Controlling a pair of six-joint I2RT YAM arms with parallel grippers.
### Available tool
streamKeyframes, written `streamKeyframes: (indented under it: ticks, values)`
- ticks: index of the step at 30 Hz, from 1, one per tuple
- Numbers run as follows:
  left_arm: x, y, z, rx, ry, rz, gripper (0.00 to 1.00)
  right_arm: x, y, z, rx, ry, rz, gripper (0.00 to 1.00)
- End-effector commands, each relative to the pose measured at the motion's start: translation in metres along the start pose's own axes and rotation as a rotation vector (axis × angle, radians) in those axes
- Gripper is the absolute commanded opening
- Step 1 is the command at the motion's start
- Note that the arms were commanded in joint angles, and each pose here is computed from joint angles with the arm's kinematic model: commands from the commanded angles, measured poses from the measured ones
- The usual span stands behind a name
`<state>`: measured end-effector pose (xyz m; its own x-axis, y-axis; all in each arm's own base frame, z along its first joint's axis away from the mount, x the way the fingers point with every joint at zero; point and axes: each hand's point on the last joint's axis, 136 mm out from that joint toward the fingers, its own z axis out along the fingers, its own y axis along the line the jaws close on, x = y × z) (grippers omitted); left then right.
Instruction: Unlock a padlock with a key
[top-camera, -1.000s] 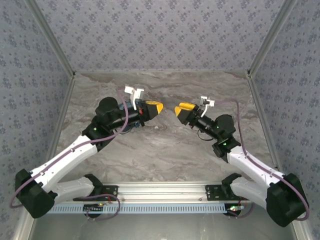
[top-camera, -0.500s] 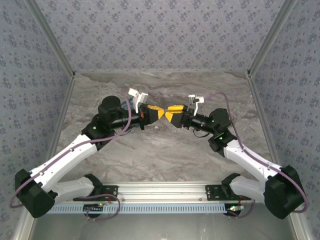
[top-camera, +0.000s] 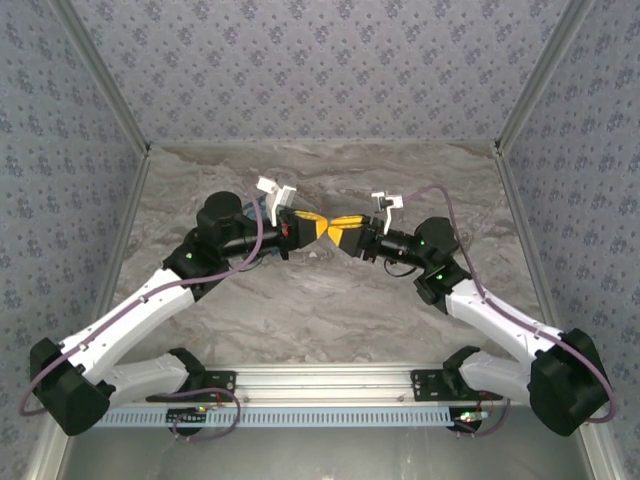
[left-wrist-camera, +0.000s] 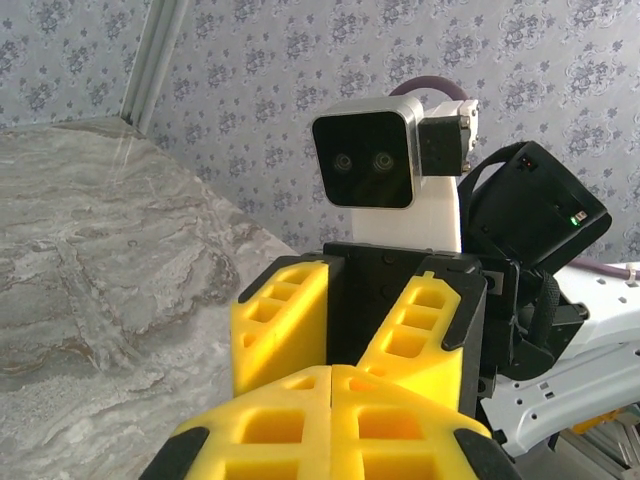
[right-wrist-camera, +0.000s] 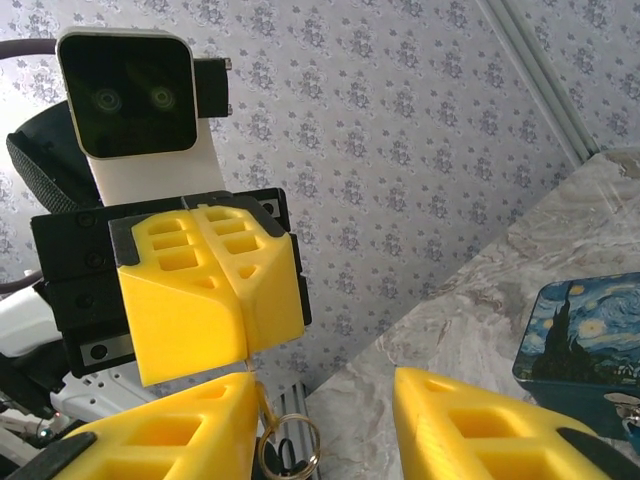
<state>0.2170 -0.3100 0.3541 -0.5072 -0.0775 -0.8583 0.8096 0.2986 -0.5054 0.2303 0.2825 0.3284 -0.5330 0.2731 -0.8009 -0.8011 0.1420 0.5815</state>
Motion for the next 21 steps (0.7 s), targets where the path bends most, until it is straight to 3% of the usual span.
streamKeyframes:
  ticks: [1,10,14,21]
  values:
    - [-0.016,-0.011,-0.002,0.02,-0.036,0.047,0.0,-0.005,0.012,0.002,-0.035,0.005,-0.027,0.36]
    - [-0.015,-0.009,-0.001,0.01,-0.032,0.045,0.0,-0.003,0.012,0.001,-0.022,0.004,-0.028,0.17]
    - [-0.014,-0.006,-0.001,0.002,-0.028,0.044,0.0,-0.003,0.013,-0.001,-0.018,0.006,-0.037,0.04]
    - [-0.021,0.009,-0.01,-0.065,-0.041,0.045,0.26,0.004,-0.001,-0.011,0.071,0.009,-0.03,0.0]
